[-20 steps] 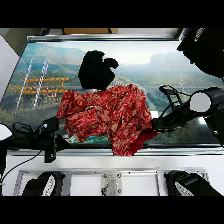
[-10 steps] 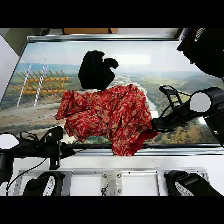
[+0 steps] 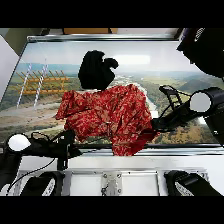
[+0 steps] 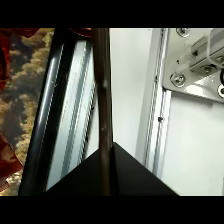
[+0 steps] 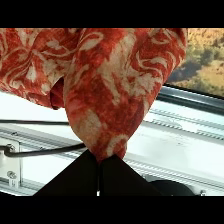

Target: Fold the clothes and pants, and hang the long-sleeved shirts on hangers.

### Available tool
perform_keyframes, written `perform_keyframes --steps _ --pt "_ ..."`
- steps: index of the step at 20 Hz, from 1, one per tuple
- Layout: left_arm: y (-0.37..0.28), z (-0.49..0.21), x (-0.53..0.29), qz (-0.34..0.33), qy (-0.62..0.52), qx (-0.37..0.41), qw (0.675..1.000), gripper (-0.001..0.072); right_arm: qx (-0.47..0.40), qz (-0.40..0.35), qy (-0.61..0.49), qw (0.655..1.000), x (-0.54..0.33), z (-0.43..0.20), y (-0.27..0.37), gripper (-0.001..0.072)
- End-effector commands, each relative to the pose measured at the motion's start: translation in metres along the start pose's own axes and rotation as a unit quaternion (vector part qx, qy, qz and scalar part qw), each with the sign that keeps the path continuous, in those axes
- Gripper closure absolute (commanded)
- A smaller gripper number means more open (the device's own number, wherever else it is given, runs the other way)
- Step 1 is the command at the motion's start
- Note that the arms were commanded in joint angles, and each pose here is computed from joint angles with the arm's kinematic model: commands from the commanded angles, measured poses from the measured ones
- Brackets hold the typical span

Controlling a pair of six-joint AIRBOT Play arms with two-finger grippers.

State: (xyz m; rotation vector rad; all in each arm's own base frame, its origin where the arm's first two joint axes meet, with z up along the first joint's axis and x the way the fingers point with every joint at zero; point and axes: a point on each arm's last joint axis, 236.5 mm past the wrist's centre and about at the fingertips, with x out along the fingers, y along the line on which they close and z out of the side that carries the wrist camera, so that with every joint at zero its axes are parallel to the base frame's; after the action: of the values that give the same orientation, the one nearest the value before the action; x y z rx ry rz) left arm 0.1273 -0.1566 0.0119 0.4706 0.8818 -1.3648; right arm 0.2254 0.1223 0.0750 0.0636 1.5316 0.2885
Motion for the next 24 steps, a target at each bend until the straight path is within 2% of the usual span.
perform_keyframes --steps 1,7,10,13,16,24 --pt "0.009 0.004 0.002 0.021 -0.003 -0.002 1.0 0.0696 0.0 0.0 0.0 1.0 0.0 0.0 0.0 0.0704" --pt "0.016 0.005 0.002 0.036 -0.006 -0.002 0.999 0.0696 -0.002 0.004 -0.007 1.0 0.0 0.003 0.002 0.0704" --pt "0.022 0.007 0.001 0.049 -0.01 -0.001 0.999 0.0696 -0.041 -0.001 -0.007 0.999 -0.004 0.003 0.0 0.0704" --pt "0.026 0.008 0.0 0.058 -0.013 -0.001 0.998 0.0696 -0.038 -0.051 -0.003 0.998 -0.016 0.0 -0.021 0.0705" --pt "0.026 0.008 0.0 0.058 -0.012 -0.001 0.998 0.0696 -0.036 -0.073 0.013 0.997 -0.019 -0.007 -0.032 0.0705" --pt "0.016 0.01 0.002 0.036 -0.016 0.013 0.999 0.0696 -0.043 -0.063 -0.018 0.997 -0.018 0.007 -0.026 0.0705"
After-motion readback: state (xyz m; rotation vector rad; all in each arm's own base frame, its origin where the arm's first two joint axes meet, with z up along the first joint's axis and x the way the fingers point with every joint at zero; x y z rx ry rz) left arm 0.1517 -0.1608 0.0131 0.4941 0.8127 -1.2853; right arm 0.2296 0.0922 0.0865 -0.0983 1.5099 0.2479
